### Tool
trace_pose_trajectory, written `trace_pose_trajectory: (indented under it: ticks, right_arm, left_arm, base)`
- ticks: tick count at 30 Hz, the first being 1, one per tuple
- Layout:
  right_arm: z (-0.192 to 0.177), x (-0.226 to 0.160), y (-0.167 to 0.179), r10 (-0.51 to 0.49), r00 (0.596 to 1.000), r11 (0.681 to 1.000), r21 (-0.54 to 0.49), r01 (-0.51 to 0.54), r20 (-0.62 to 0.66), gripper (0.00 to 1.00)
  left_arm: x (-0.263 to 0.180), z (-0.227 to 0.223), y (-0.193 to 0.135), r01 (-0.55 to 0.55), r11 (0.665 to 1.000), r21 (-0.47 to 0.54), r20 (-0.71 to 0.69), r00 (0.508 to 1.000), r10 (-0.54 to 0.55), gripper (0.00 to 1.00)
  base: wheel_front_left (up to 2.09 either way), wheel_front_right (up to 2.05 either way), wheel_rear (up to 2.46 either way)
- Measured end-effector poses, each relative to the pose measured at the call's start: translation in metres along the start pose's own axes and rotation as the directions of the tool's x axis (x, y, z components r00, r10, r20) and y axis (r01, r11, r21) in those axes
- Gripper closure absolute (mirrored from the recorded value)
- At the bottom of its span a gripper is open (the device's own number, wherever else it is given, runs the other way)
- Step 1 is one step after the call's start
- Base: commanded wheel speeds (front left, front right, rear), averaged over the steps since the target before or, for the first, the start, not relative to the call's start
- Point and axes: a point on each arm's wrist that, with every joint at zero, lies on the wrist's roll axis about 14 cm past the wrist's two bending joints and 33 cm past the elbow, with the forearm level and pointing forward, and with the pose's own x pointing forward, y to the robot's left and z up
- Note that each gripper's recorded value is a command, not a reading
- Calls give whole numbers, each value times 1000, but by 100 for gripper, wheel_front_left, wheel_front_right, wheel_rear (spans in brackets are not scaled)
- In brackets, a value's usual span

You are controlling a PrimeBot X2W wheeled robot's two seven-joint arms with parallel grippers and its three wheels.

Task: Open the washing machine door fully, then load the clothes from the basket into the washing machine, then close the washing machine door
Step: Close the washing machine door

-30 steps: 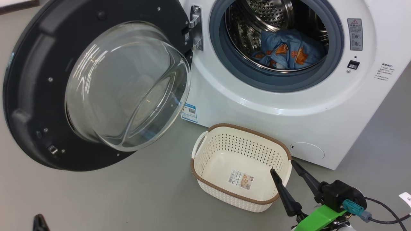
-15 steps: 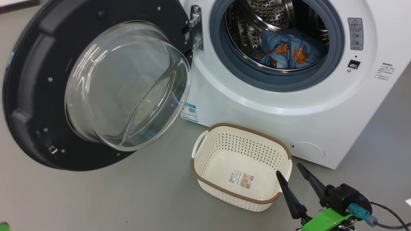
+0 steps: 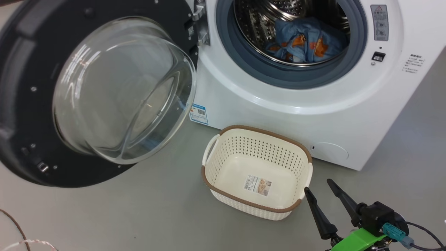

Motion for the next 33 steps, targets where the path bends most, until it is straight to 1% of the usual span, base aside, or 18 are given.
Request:
trace_pose_trajectory:
  ticks: [4,7,13,16,23,30,33]
  right_arm:
    - [-5,-3,-8,-17,1000,1000,4,17,-12,0]
    - [-10,-7,-17,-36,999,999,4,37,-24,0]
    - [-13,-8,-33,-64,998,998,-3,64,-29,0]
    - [-19,-10,-38,-75,996,997,1,75,-40,0]
    - [-27,-16,-54,-106,992,994,-5,106,-61,0]
    - [-26,-19,-57,-115,991,993,-11,114,-62,0]
    - [-25,-19,-56,-111,992,994,-14,111,-59,0]
  left_arm:
    - [12,-9,-6,-3,999,-32,-20,1000,3,100]
    - [23,-21,-10,-19,997,-79,-51,999,15,100]
    - [37,-54,-17,-44,987,-156,-153,988,19,100]
    - [40,-73,-14,-61,986,-155,-207,978,28,100]
    - [45,-94,-6,-91,986,-139,-277,960,50,100]
    - [44,-102,-2,-119,978,-172,-327,943,58,100]
    - [45,-101,-7,-106,977,-186,-346,938,36,100]
  base:
    - [0,0,0]
    - [0,0,0]
    - [0,0,0]
    - [0,0,0]
    - [0,0,0]
    - [0,0,0]
    - [0,0,0]
